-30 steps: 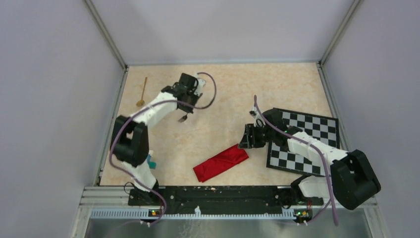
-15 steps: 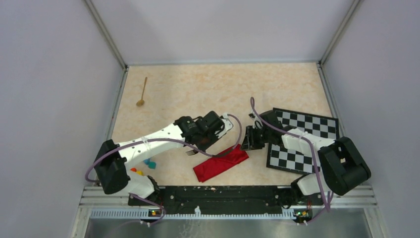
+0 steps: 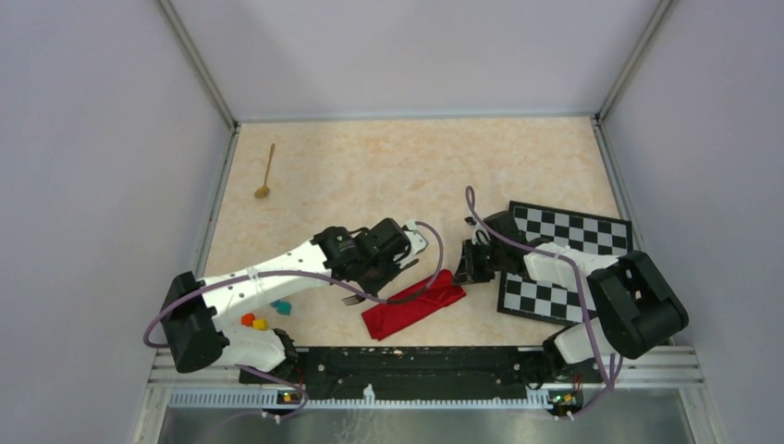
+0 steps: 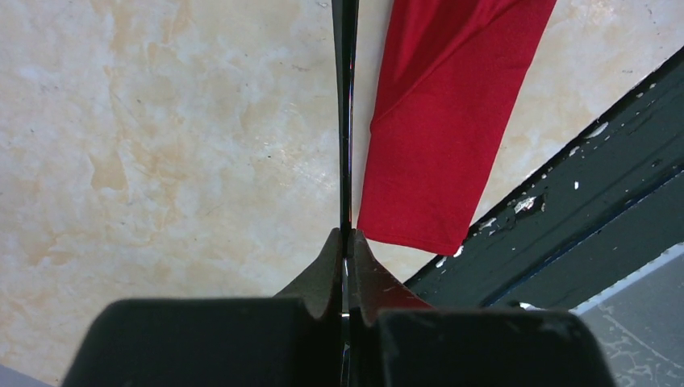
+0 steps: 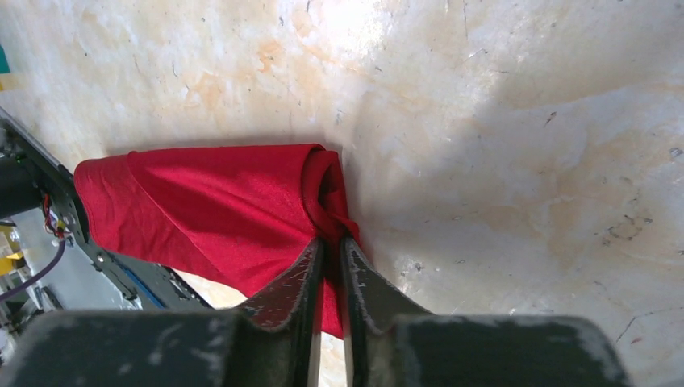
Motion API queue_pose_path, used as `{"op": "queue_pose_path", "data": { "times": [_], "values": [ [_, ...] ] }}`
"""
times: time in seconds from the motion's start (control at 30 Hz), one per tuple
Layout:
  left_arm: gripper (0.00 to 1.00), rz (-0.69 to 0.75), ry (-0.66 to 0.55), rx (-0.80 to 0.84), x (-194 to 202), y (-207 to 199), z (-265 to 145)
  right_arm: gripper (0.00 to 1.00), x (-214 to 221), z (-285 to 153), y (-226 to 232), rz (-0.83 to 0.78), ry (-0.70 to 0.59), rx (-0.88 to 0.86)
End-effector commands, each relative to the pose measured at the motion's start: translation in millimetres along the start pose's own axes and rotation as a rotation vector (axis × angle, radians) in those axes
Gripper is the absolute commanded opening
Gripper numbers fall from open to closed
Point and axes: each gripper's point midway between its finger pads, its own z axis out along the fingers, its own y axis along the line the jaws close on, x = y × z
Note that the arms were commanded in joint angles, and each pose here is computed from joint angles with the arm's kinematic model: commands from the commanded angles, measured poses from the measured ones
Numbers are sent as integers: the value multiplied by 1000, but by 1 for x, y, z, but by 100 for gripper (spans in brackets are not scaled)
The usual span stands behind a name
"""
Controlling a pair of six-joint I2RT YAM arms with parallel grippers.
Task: Fold the napkin into a case and place the utensils inside
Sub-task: Move the smaller rectangle folded napkin to the center of the board.
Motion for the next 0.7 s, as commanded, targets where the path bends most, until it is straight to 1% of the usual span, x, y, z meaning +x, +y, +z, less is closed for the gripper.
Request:
{"op": "queue_pose_path", "data": {
  "times": [0.0,0.17,0.27,0.33,0.47,0.6,0.67],
  "values": [
    [0,-6,-52,63,-8,-12,0,8,-7,1,-7,3,-34,28],
    [0,25,-28,109,-6,-22,10,6,-18,-10,-20,20,-98,117],
    [0,43,-35,115,-6,-24,15,6,-25,-16,-29,40,-125,145],
    [0,54,-42,154,-6,-33,15,6,-28,-19,-38,58,-137,170],
    [0,107,-40,176,-1,-42,17,6,-33,-25,-50,86,-151,176],
    [0,130,-6,155,6,-40,28,5,-38,-27,-48,63,-158,164],
    [0,166,12,125,8,-34,35,5,-37,-26,-45,53,-152,146]
  ]
}}
